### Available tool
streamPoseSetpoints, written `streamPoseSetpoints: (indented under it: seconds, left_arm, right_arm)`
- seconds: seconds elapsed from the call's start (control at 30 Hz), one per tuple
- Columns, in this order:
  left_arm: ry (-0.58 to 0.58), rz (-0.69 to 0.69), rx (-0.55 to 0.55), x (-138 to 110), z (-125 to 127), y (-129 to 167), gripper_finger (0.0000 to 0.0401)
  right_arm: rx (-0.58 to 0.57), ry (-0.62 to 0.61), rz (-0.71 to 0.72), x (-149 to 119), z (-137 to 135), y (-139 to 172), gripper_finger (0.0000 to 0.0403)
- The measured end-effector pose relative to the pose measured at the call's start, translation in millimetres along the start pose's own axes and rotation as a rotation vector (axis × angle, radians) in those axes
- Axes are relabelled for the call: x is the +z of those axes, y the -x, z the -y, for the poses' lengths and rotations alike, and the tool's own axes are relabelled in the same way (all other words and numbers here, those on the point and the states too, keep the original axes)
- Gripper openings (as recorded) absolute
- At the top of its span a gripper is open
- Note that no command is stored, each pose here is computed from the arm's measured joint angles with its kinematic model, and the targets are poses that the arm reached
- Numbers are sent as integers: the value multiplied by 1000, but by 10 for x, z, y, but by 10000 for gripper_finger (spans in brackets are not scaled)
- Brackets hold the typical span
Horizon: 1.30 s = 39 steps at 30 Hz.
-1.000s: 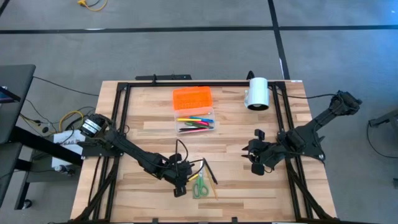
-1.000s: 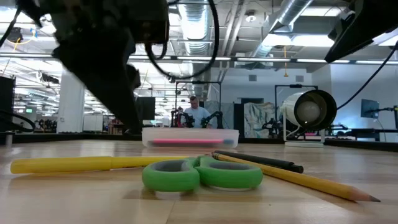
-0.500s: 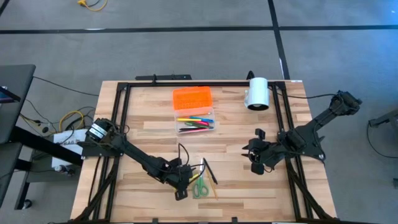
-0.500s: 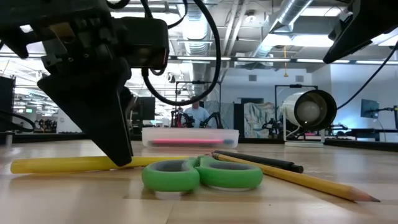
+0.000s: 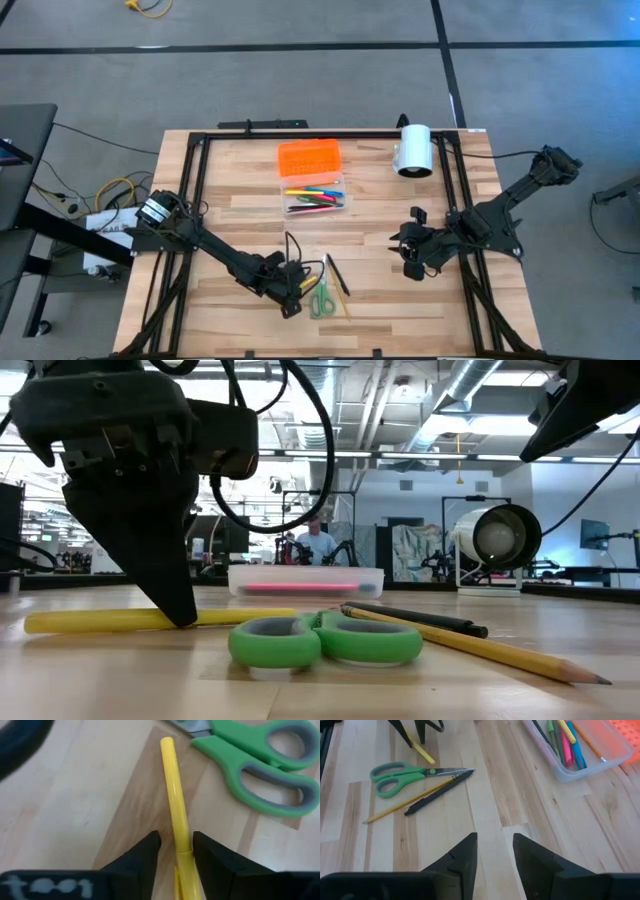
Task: Pick & place school supplies into a supply box
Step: Put the yellow pen into the supply box
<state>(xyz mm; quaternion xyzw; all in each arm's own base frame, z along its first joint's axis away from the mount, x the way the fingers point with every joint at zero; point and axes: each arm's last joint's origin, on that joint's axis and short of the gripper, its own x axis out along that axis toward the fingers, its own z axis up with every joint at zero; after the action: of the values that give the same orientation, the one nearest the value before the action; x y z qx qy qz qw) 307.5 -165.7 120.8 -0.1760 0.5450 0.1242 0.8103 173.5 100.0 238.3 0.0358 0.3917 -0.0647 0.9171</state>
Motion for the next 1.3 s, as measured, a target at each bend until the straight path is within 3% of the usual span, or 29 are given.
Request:
streamPoseSetpoints:
  seconds: [0.4,0.7,1.3]
  left_arm:
    - [73,-27,24,57,-69,-11,24]
    - [83,-32,22,82,-90,-17,44]
    - [83,-24,27,86,-93,-18,42]
  right_arm:
    - [0,0,0,1,0,0,118]
    - [-1,-9,0,3,2,0,118]
    - [1,-10,2,6,1,1,118]
